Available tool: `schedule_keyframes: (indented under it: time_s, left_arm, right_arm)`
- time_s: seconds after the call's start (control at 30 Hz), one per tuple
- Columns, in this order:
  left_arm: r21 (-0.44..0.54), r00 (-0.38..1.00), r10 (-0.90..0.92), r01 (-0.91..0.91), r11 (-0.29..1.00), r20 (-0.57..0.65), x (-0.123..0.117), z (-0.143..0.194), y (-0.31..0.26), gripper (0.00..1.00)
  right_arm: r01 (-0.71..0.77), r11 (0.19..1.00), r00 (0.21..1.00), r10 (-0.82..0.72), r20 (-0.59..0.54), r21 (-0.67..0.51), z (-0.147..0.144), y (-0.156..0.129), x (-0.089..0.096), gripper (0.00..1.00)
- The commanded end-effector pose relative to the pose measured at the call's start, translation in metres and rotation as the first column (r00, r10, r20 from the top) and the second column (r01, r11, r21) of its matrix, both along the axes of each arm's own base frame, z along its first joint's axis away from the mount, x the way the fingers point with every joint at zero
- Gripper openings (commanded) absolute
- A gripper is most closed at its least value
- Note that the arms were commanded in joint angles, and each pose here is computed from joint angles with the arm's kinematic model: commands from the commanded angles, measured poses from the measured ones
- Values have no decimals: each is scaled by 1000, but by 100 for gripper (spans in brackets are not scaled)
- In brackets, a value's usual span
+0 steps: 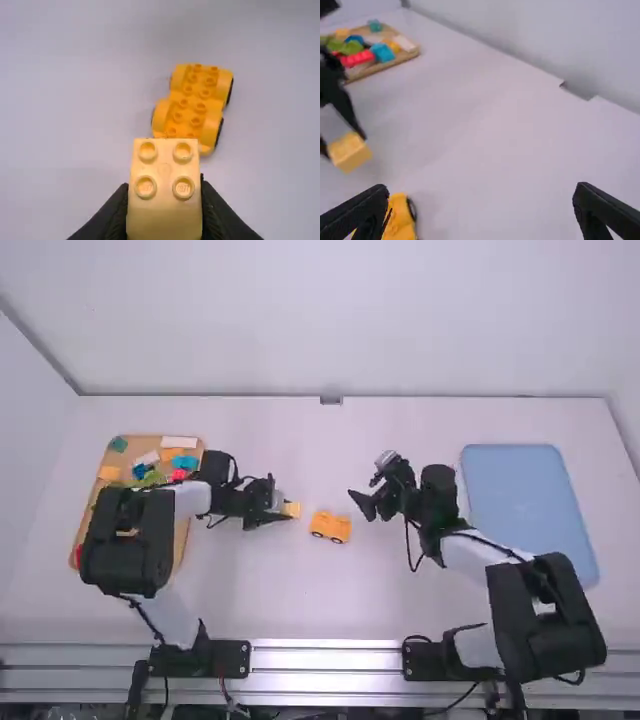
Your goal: Assemble lego blocks to make yellow taxi
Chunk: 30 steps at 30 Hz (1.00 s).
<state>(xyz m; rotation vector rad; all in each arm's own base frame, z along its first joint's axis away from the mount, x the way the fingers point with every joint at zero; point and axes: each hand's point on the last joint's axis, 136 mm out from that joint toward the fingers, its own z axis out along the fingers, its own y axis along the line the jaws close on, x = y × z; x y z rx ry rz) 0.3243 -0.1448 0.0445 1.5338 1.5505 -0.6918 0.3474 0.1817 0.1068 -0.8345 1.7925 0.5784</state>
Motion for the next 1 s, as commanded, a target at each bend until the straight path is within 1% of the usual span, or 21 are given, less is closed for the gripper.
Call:
schedule_keyframes:
  time_s: [0.0, 0.03, 0.1, 0.2, 0.27, 0.4, 0.57, 0.67, 0.7, 0.77, 0.9, 0.97]
  left_arm:
    - [-84, 999, -34, 35, 996, 19, -2, 19, -9, 22]
    - [-95, 999, -45, 47, 994, 23, -3, 21, -12, 20]
    - [-95, 998, -56, 60, 994, 39, -3, 22, -14, 19]
    - [-97, 997, -58, 62, 993, 44, -2, 23, -16, 19]
    - [-97, 997, -69, 73, 993, 45, -4, 23, -20, 19]
    - [-96, 995, -86, 90, 991, 47, -6, 23, -25, 19]
    - [-96, 993, -101, 106, 990, 57, -7, 23, -30, 19]
    - [-96, 993, -103, 109, 989, 59, -7, 23, -31, 19]
    - [-96, 993, -100, 105, 990, 59, -7, 23, -30, 19]
    - [-97, 993, -99, 104, 990, 58, -6, 24, -30, 18]
    - [-97, 992, -104, 111, 989, 69, -6, 25, -32, 18]
    - [-104, 991, -107, 115, 988, 79, -5, 27, -32, 18]
  right_arm:
    - [-82, 997, 996, 82, -34, 0, -20, 8, -11, 98]
    - [-96, 995, 994, 96, -47, 4, -26, 10, -12, 98]
    - [-121, 993, 990, 122, -69, 15, -37, 13, -15, 98]
    - [-174, 984, 982, 176, -68, 45, -40, 20, -20, 98]
    - [-248, 968, 968, 249, -27, 43, -39, 26, -28, 98]
    - [-325, 945, 945, 325, 32, 18, -36, 34, -37, 98]
    - [-322, 947, 946, 321, 52, 6, -32, 29, -41, 98]
    - [-287, 958, 958, 287, 20, -12, -43, 24, -43, 98]
    - [-273, 962, 962, 273, -7, -19, -51, 23, -46, 98]
    - [-281, 959, 959, 280, -28, -32, -61, 27, -54, 98]
    - [-261, 963, 965, 258, -49, -64, -74, 32, -56, 98]
    - [-271, 960, 962, 269, -38, -70, -79, 42, -56, 98]
